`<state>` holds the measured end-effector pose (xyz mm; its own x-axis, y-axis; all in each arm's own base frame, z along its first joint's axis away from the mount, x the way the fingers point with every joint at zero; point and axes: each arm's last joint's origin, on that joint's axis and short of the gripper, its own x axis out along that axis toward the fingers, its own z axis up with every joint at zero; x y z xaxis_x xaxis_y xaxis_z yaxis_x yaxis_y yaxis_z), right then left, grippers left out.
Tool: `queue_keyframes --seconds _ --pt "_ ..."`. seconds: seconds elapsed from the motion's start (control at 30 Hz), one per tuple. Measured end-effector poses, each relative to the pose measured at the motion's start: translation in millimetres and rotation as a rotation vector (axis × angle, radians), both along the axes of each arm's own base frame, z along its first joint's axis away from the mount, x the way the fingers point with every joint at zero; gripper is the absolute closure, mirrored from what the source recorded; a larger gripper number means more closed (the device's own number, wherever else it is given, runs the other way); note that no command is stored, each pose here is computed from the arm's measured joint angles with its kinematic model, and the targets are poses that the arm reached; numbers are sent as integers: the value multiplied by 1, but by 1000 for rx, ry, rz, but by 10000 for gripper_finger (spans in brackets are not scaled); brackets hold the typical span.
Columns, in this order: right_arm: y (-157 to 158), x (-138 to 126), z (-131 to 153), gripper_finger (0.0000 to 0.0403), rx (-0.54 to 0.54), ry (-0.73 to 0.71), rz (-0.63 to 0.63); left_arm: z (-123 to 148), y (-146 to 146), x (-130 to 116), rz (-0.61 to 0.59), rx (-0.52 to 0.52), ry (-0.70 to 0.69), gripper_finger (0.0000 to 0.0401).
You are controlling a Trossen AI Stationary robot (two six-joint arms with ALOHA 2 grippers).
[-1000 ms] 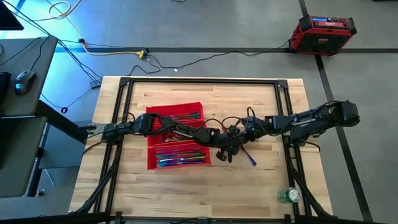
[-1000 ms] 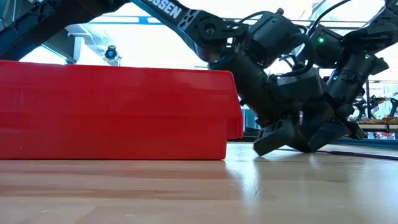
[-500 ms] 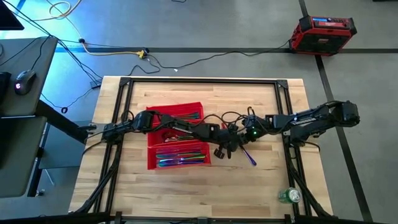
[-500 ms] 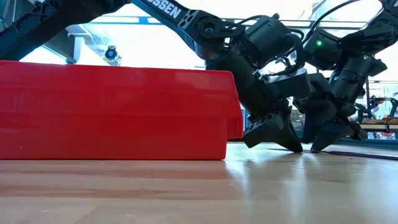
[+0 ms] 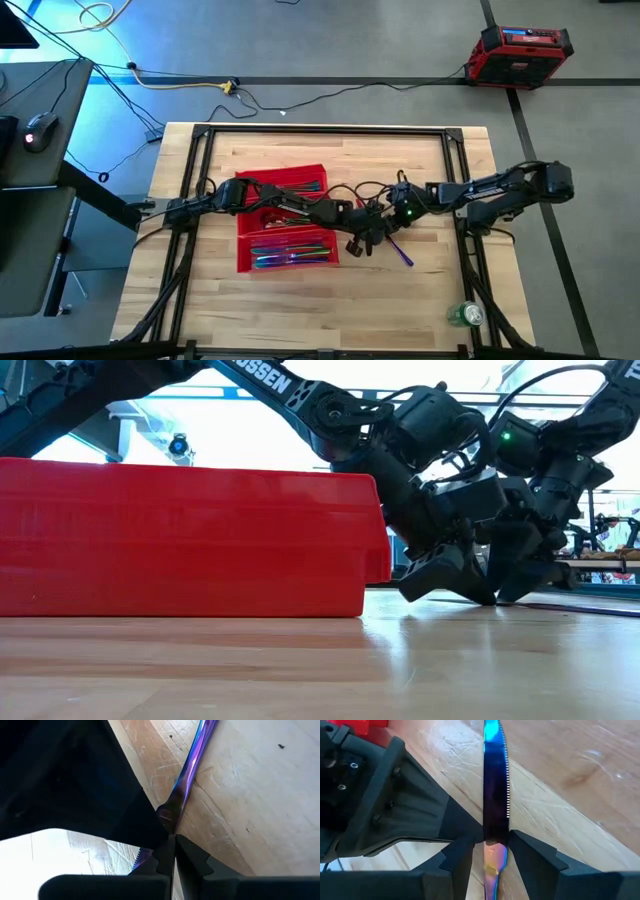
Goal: Sort silverware
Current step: Put the purple table knife into the bottom red bin
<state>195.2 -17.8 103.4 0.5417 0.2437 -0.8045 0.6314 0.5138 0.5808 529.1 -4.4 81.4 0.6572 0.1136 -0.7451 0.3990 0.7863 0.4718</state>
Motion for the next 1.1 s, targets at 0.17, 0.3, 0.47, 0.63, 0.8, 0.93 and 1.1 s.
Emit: queue_keyframes --seconds 0.17,0.3,0.47,0.63,0.8,0.93,1.1 --pt "-4 -1 -1 265 2 -3 21 5 -4 -1 13 18 8 401" --pt "-6 -2 -1 265 1 3 37 23 -13 -5 11 37 20 401" --pt "-7 -2 -1 265 -3 0 52 32 -14 -12 38 56 72 401" --pt "-7 -3 -2 265 4 2 48 25 1 -15 62 -46 122 401" --pt "-7 1 -1 265 10 -38 36 13 6 -10 65 -63 92 401" --pt "-8 2 -4 265 13 -49 62 9 6 -7 64 -64 54 401" --pt "-8 3 -4 265 7 -64 79 11 6 -2 83 -86 -9 401"
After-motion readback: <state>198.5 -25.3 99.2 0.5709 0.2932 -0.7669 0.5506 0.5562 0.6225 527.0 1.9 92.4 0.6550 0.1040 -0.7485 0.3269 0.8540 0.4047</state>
